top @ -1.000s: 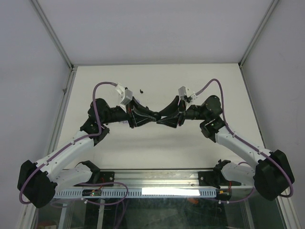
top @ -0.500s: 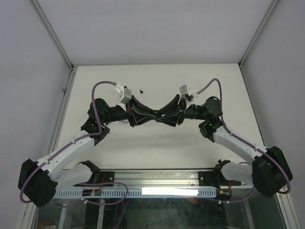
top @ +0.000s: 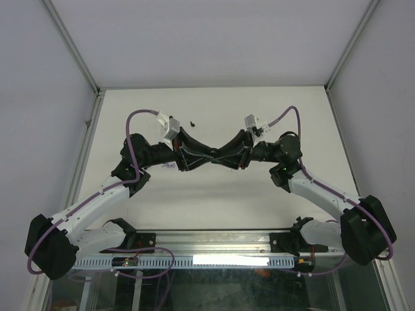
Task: Insert the wireless bluetooth earbuds into the charging case
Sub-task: Pick up the charging case at the center of the board, then open the charging case.
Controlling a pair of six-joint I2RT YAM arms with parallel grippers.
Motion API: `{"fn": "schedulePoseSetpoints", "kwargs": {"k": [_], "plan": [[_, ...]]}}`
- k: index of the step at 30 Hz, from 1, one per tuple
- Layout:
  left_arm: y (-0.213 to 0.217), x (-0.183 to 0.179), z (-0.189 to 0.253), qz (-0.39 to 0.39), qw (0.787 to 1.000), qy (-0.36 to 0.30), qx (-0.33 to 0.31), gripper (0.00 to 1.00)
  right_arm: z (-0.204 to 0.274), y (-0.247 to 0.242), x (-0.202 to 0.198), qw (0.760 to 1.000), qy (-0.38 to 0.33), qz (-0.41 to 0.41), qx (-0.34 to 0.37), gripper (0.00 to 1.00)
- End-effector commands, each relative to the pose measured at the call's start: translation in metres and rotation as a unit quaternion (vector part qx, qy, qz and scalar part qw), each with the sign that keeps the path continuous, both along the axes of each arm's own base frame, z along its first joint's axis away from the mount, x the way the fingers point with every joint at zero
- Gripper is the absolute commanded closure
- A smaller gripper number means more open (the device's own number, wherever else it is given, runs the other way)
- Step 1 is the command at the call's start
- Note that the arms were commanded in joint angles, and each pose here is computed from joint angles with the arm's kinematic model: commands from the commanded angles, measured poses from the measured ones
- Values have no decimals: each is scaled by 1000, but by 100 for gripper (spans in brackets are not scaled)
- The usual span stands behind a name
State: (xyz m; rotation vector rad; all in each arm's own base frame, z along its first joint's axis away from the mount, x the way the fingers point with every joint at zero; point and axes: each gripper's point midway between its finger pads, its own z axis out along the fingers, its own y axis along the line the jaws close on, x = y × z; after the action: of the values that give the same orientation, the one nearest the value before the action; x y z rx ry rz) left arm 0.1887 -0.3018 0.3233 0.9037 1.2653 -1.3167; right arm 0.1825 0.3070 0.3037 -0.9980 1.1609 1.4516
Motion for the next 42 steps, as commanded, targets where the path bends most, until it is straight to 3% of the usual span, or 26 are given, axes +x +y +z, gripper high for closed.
{"fn": "schedulePoseSetpoints", "kwargs": {"k": [1, 3, 8, 17, 32, 39, 42], "plan": [[3, -1, 21, 17, 999, -15, -34, 56, 11, -2, 0, 999, -25, -7, 21, 100], [5, 2, 23, 29, 999, -9, -36, 49, 11, -2, 0, 999, -26, -8, 22, 100], [3, 8, 20, 37, 999, 7, -31, 43, 10, -3, -2, 999, -29, -7, 23, 100], [6, 29, 15, 86, 995, 40, -24, 44, 11, -4, -6, 999, -34, 2, 22, 100], [6, 45, 22, 100, 991, 83, -28, 44, 5, -6, -15, 999, -43, 19, 16, 100], [6, 52, 16, 110, 989, 100, -19, 41, 4, -7, -14, 999, -49, 10, 18, 100], [7, 51, 17, 109, 989, 99, -20, 34, -1, -7, -9, 999, -46, -5, 12, 100]]}}
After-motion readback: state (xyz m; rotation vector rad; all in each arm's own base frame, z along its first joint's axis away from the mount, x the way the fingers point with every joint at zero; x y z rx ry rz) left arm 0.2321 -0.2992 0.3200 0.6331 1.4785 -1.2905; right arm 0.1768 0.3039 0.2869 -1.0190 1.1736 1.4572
